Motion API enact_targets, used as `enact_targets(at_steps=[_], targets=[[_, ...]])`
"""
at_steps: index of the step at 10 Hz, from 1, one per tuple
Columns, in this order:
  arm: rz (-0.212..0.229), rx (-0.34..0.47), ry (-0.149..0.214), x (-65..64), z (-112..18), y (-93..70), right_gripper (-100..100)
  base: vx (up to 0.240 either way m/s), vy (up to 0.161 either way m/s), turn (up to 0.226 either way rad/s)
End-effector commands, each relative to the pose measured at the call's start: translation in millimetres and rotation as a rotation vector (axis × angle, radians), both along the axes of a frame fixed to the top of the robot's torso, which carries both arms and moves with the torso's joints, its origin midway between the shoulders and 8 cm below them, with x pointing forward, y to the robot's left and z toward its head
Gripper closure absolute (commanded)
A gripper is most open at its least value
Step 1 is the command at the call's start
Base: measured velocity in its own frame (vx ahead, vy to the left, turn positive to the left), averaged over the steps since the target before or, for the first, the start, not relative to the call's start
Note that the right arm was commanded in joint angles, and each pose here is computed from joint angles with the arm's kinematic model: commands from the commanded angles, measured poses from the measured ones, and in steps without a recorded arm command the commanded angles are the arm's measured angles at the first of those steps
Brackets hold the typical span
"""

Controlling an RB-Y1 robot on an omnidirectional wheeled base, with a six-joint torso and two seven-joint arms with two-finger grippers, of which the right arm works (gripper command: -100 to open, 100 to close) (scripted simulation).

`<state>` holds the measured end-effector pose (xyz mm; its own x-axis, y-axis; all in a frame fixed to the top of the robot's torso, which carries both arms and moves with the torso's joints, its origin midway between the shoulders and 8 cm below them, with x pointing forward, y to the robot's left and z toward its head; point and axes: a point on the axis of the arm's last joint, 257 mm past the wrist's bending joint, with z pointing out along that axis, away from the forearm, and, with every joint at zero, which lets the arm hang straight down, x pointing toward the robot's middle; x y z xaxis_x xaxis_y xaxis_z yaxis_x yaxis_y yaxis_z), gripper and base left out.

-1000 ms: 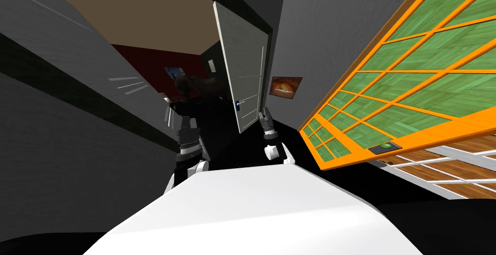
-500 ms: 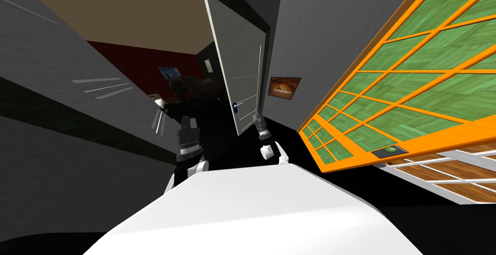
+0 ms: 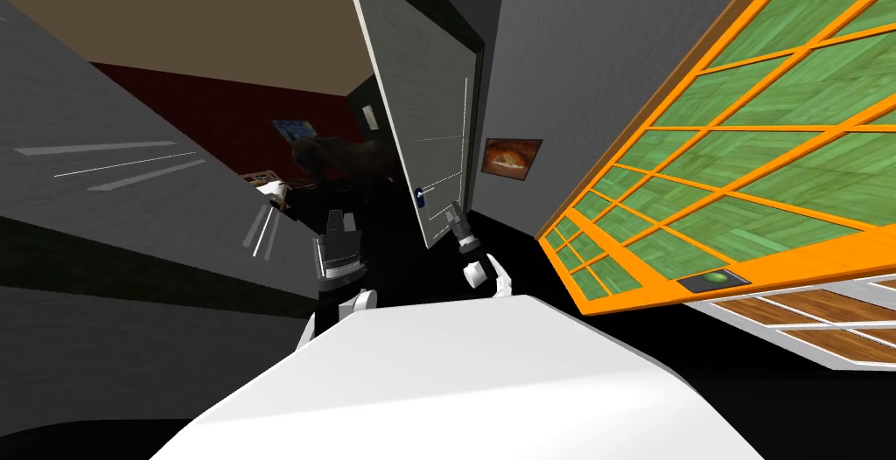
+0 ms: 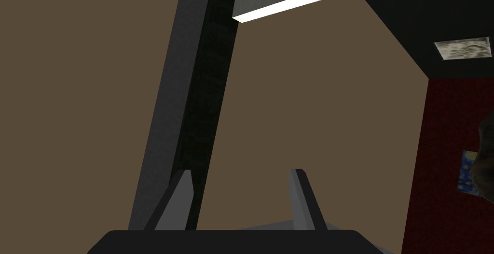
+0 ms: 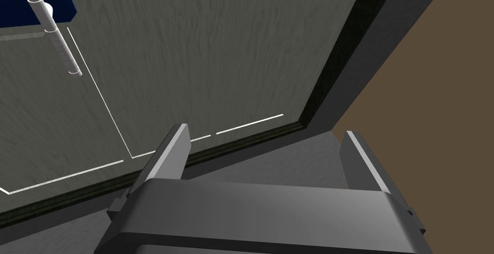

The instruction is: Push the door open

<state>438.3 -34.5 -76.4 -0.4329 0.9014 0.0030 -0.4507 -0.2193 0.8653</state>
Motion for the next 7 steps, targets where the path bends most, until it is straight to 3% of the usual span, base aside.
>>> enact_targets(at_steps=[1,7], targets=[[0.029,-0.005,0.021,1.4,-10.0,13.8,-100,0.09,-0.037,-0.036],[0.149,-0.037,0.103,1.7,-46.3,65.3,-100,0.122,-0.025,-0.052]])
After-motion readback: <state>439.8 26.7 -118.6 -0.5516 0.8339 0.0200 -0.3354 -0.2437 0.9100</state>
